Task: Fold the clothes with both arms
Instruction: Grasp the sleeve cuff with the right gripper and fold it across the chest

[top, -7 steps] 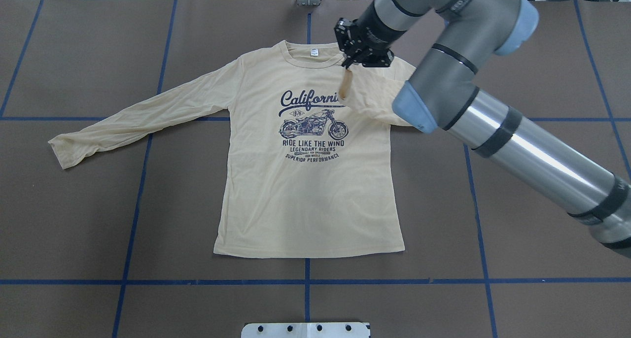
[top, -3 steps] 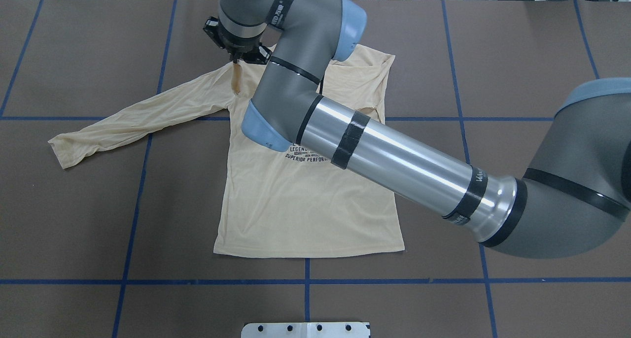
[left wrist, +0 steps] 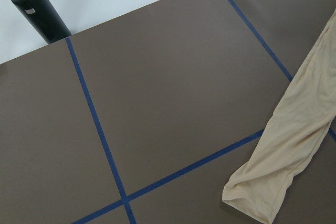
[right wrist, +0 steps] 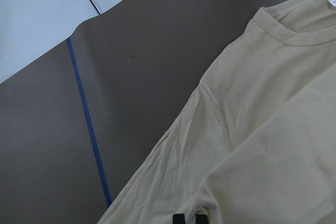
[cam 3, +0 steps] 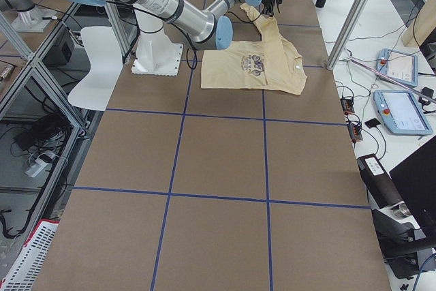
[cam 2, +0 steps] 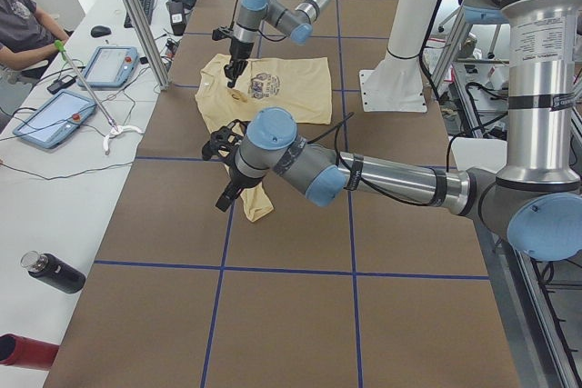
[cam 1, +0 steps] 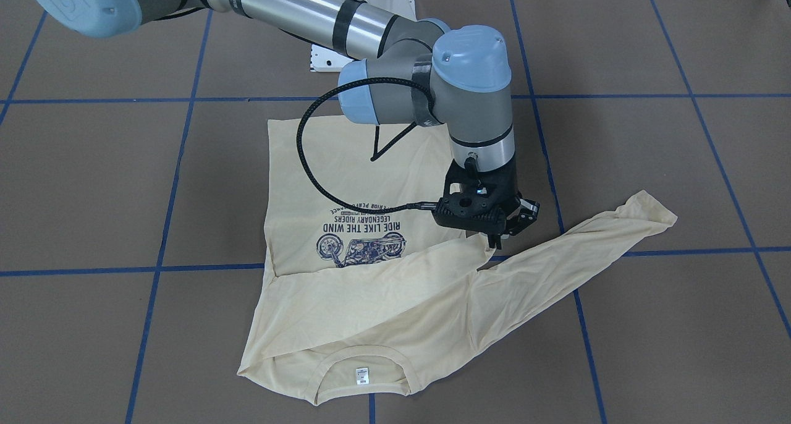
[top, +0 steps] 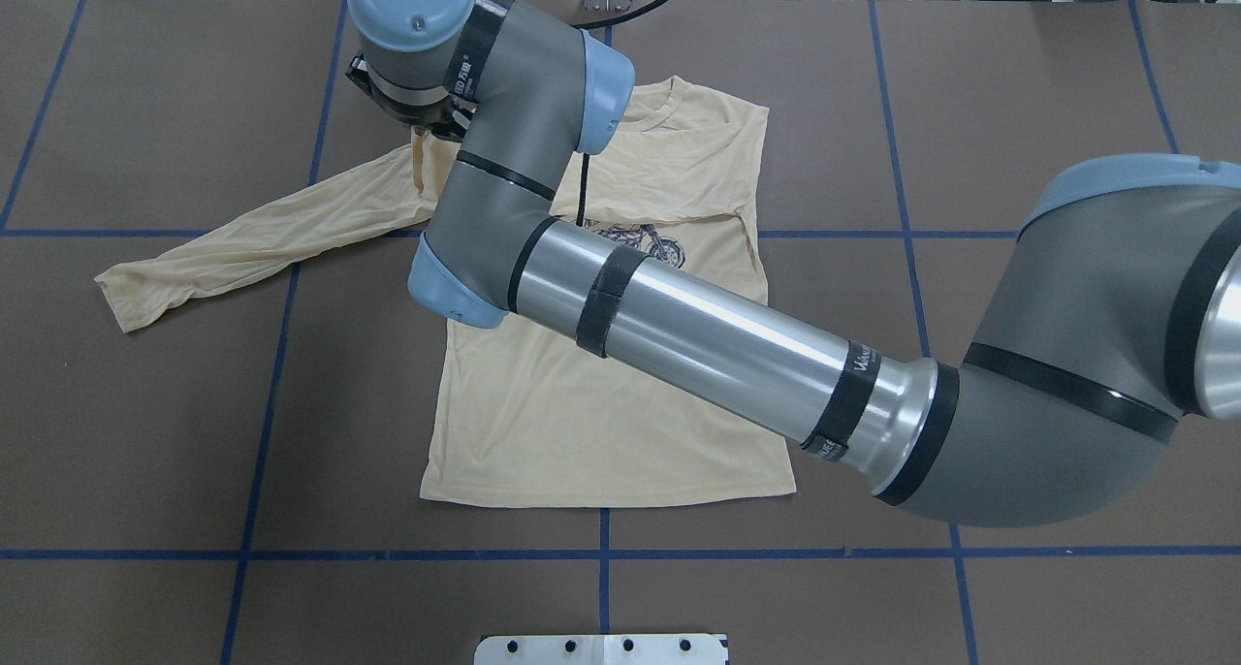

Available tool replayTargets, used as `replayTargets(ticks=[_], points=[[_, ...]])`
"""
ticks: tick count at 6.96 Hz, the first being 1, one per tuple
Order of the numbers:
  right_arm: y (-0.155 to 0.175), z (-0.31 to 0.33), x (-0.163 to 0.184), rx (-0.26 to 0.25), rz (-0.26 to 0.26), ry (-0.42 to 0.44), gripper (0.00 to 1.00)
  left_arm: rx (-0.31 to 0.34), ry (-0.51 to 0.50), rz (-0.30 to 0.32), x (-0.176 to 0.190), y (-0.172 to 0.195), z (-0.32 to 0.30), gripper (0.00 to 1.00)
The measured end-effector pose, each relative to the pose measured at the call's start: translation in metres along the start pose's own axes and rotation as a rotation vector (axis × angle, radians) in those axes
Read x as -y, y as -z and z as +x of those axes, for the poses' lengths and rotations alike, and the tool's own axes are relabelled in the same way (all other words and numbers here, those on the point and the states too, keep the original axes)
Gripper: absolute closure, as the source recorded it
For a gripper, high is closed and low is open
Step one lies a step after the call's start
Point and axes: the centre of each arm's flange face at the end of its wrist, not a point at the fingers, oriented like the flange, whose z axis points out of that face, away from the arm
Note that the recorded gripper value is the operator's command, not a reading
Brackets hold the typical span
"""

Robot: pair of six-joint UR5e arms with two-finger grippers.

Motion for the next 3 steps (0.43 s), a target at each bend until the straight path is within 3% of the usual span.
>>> replayTargets(ticks=[3], points=[[-0.005, -0.016, 0.008, 0.042, 0.027, -0.145, 0.12, -0.026, 0.002, -0.020, 0.003, -0.015, 0.014, 0.00]])
